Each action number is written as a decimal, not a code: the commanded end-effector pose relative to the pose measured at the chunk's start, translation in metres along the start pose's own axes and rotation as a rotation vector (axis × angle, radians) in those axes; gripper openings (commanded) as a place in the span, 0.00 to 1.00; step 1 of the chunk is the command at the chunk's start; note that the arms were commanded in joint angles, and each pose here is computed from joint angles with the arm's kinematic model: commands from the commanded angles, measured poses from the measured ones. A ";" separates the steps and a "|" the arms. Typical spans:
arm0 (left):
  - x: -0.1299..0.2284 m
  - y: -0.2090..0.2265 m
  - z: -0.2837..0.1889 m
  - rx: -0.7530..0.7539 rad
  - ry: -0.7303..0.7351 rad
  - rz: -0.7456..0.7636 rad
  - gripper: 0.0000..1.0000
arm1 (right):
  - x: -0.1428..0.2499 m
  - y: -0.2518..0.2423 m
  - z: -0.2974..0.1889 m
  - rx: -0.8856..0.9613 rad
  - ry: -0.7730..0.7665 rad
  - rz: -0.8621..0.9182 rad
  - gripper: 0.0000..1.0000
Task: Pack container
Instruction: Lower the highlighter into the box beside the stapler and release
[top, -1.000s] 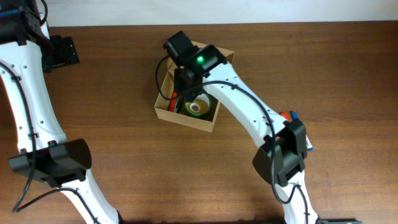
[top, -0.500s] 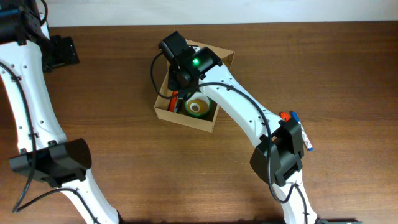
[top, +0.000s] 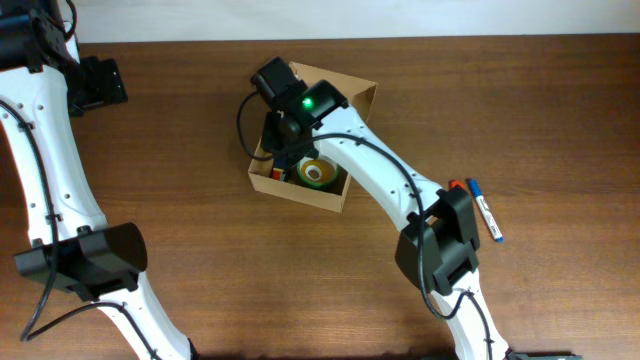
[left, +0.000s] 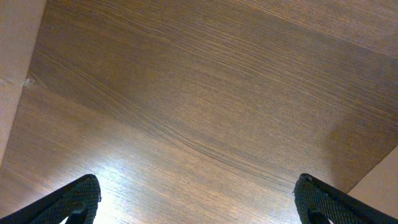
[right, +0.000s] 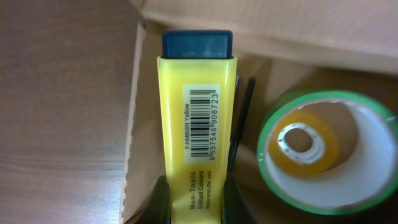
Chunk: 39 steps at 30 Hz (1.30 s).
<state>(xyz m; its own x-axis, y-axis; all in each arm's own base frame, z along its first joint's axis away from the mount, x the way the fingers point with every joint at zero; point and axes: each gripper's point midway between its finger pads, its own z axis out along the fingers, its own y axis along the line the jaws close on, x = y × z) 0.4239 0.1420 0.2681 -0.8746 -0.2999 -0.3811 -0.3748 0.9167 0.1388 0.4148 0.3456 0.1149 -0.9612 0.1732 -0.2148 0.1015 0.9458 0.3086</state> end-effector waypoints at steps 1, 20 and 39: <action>-0.003 0.002 -0.011 0.008 -0.031 0.000 0.99 | 0.011 0.012 0.004 -0.021 0.027 0.004 0.04; -0.003 0.002 -0.011 0.008 -0.031 0.000 0.99 | 0.025 0.007 0.037 0.009 0.088 0.027 0.04; -0.003 0.002 -0.011 0.008 -0.031 0.000 0.99 | 0.032 0.002 0.057 0.024 0.127 0.031 0.05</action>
<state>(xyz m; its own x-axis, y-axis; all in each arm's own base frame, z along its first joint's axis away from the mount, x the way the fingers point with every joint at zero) 0.4239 0.1420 0.2681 -0.8746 -0.2999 -0.3811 -0.3748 0.9167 0.1388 0.4002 0.3609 0.0562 -0.9817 0.1667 -0.0922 0.1353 0.9508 0.2788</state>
